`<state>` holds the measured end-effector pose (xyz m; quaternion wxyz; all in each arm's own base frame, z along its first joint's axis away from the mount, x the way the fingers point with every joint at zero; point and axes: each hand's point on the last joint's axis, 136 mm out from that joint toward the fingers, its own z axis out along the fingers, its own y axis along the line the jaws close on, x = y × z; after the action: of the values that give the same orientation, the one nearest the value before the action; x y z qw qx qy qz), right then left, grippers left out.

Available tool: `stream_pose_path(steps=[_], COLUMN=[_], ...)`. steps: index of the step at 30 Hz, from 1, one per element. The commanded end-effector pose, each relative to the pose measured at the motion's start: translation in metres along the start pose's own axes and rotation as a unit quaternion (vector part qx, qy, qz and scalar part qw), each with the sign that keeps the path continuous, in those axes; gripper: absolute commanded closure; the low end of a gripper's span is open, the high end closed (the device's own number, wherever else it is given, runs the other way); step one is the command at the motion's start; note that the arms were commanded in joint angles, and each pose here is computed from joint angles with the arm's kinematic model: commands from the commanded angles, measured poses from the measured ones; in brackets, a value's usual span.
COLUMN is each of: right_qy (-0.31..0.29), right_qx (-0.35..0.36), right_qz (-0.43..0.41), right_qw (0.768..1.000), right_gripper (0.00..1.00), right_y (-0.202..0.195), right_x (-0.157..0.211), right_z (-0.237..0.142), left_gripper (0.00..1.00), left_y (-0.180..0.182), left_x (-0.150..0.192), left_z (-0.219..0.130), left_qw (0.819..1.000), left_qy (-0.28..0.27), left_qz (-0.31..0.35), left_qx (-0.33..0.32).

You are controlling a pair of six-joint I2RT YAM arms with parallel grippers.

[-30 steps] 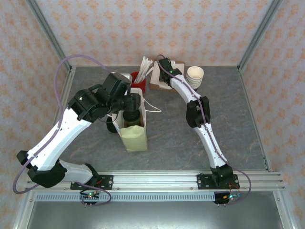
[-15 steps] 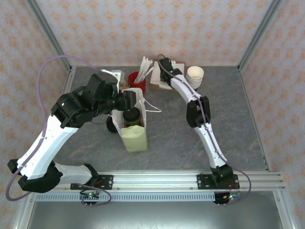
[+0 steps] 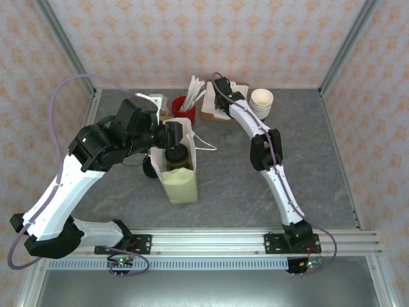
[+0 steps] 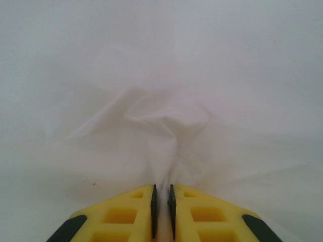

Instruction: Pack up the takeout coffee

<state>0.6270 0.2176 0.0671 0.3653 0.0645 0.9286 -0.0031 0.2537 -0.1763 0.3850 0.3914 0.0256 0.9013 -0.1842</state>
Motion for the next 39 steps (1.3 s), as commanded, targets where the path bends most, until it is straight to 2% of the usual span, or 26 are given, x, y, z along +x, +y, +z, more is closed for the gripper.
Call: stream_pose_path(steps=[1, 5, 8, 14, 18, 23, 28, 32, 34, 39], right_qy=[-0.055, -0.083, -0.108, -0.139, -0.145, -0.129, -0.084, -0.035, -0.032, -0.032], right_qx=[-0.024, -0.034, -0.045, -0.103, -0.155, -0.240, -0.343, -0.422, -0.461, -0.507], right_qz=[0.013, 0.006, 0.004, 0.020, 0.051, 0.099, 0.142, 0.178, 0.189, 0.224], right_qw=[0.998, 0.996, 0.993, 0.985, 0.976, 0.957, 0.925, 0.888, 0.866, 0.832], right_gripper=[0.87, 0.94, 0.96, 0.99, 1.00, 1.00, 1.00, 1.00, 1.00, 1.00], right_y=[0.004, 0.004, 0.004, 0.007, 0.006, 0.009, 0.018, 0.034, 0.041, 0.041], right_x=[-0.054, -0.083, -0.105, -0.139, -0.147, -0.140, -0.116, -0.087, -0.072, -0.050], right_z=[-0.049, -0.086, -0.124, -0.222, -0.295, -0.374, -0.440, -0.474, -0.496, -0.530], left_gripper=[0.43, 0.43, 0.43, 0.42, 0.40, 0.36, 0.34, 0.33, 0.32, 0.31], left_y=[0.007, 0.009, 0.011, 0.028, 0.037, 0.050, 0.070, 0.084, 0.091, 0.101], left_x=[0.000, 0.003, 0.004, 0.003, 0.004, 0.008, 0.010, 0.012, 0.013, 0.017], left_z=[-0.010, -0.011, -0.011, -0.015, -0.020, -0.021, -0.030, -0.038, -0.043, -0.056], left_qw=[1.000, 1.000, 1.000, 0.999, 0.997, 0.995, 0.989, 0.984, 0.982, 0.979], left_qy=[-0.006, -0.008, -0.013, -0.036, -0.051, -0.061, -0.086, -0.104, -0.112, -0.125], left_qz=[0.005, 0.004, 0.005, 0.004, -0.004, -0.015, -0.022, -0.040, -0.043, -0.045], left_qx=[-0.005, -0.005, -0.006, -0.038, -0.051, -0.076, -0.115, -0.137, -0.149, -0.156])
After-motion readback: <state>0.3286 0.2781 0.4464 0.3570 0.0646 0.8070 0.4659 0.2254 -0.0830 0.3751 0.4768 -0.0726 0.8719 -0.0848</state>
